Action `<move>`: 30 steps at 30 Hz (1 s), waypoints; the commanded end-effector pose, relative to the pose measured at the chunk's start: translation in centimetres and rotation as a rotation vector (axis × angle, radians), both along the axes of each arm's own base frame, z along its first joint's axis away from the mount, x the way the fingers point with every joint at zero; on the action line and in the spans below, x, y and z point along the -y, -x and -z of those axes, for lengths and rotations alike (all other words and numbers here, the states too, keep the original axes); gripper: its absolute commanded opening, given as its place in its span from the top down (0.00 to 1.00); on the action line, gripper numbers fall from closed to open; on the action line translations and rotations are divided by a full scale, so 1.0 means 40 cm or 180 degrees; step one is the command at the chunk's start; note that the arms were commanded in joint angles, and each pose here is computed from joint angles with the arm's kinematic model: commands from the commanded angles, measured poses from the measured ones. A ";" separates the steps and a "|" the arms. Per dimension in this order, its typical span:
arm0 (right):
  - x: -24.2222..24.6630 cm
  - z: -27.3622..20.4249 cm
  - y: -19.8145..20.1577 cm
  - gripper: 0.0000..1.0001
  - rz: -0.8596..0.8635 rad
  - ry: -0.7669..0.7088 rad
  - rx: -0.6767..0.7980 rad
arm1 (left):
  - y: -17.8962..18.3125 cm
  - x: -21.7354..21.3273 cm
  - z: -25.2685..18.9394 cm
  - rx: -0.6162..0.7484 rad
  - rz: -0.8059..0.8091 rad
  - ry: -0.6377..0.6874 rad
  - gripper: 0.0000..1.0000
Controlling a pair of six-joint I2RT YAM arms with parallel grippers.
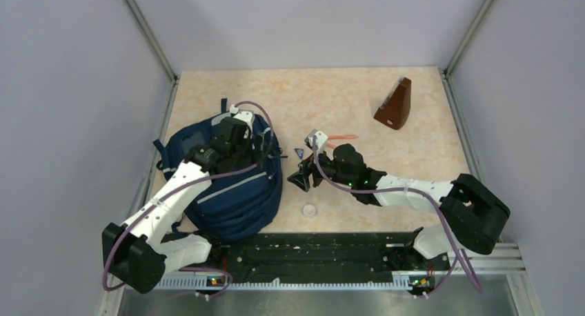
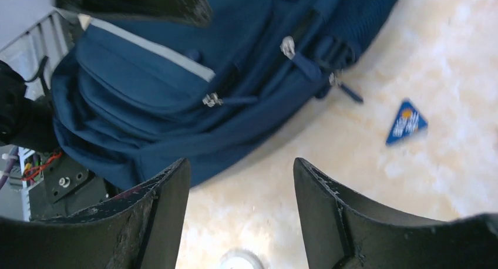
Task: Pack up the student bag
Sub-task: Zip the student bag at the center of the board, then unzip the student bag at the center of the board.
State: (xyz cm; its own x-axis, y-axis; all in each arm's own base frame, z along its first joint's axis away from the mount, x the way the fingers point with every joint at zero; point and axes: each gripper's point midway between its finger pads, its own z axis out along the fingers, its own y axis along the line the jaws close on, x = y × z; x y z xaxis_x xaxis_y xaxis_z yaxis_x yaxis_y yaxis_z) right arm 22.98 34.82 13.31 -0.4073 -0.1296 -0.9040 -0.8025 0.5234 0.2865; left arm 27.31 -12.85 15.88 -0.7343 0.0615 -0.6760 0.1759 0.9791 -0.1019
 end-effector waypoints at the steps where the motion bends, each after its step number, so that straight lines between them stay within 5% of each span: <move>1: -0.075 -0.134 -0.004 0.37 -0.0502 -0.0480 0.0764 | -0.028 -0.019 -0.063 0.0238 0.0048 -0.0131 0.20; 15: -0.172 -0.065 -0.041 0.42 -0.1145 -0.0239 0.1533 | -0.016 -0.090 -0.021 0.0322 -0.0174 -0.0439 0.20; 30: -0.225 0.002 -0.046 0.50 -0.1502 -0.0032 0.1612 | -0.012 -0.080 -0.016 0.0269 -0.0107 -0.0410 0.20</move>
